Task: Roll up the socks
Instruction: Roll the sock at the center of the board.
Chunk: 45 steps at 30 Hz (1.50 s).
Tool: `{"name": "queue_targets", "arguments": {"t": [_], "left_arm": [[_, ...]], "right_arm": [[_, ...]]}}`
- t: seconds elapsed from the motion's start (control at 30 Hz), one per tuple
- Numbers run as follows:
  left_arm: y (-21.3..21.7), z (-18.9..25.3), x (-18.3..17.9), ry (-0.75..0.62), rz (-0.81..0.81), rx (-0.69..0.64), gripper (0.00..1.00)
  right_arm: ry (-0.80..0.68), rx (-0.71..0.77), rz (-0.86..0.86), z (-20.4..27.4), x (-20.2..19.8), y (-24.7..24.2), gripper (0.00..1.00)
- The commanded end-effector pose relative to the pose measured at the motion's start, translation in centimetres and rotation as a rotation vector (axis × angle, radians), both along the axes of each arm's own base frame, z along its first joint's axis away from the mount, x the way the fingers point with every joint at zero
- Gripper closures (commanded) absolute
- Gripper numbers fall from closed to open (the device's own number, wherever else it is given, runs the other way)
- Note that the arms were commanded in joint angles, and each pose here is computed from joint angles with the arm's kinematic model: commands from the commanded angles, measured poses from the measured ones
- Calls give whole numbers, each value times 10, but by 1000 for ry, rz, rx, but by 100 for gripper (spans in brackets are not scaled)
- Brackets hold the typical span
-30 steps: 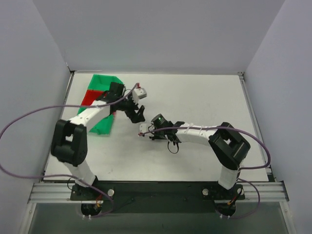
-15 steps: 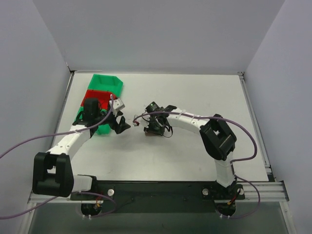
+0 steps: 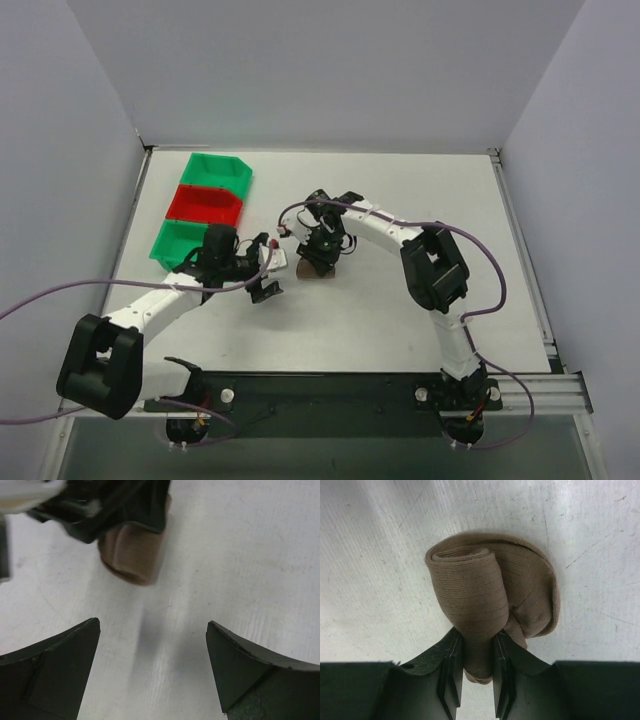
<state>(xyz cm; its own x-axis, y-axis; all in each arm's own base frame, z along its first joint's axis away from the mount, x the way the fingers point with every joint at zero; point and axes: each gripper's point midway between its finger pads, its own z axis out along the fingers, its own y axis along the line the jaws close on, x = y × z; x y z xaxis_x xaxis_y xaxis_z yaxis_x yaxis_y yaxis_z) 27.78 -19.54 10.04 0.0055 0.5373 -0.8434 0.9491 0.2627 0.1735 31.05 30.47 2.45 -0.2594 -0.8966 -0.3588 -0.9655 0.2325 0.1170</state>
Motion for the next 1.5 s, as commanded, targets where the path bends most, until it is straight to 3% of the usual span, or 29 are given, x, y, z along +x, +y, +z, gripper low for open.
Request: {"name": "queue_targets", "arguments": {"t": [0.0, 0.23, 0.37, 0.73, 0.9, 1.0, 1.03, 1.07, 1.23, 1.33, 1.4, 1.47], "left_arm": [[-22, -2, -5, -236, -82, 93, 3], [-48, -26, -5, -365, -105, 199, 3], [-61, -25, 16, -453, -59, 230, 3], [-77, -36, 29, -462, -84, 275, 3], [-82, -43, 31, -460, -97, 316, 9], [-81, -54, 34, -450, -90, 354, 20], [-82, -53, 36, -458, -84, 356, 32], [-80, -57, 37, -456, -78, 368, 35], [-80, -57, 43, -503, -35, 368, 43], [-79, -60, 43, -552, -12, 392, 52], [-77, -70, 39, -559, -15, 421, 67], [-78, -76, 35, -576, -24, 444, 70]], "right_arm": [[211, -126, -28, -27, -40, -30, 95], [223, -126, -42, -30, -41, -28, 95], [222, -133, -44, -30, -42, -28, 95], [230, -146, -37, -32, -47, -30, 94], [235, -136, -30, -30, -48, -28, 94], [235, -133, -26, -29, -48, -28, 94], [236, -132, -27, -29, -49, -28, 94], [237, -131, -27, -29, -49, -28, 94], [242, -138, -24, -31, -50, -30, 94], [245, -138, -22, -31, -50, -29, 94], [250, -140, -25, -32, -50, -29, 94], [252, -138, -25, -30, -50, -28, 94]]}}
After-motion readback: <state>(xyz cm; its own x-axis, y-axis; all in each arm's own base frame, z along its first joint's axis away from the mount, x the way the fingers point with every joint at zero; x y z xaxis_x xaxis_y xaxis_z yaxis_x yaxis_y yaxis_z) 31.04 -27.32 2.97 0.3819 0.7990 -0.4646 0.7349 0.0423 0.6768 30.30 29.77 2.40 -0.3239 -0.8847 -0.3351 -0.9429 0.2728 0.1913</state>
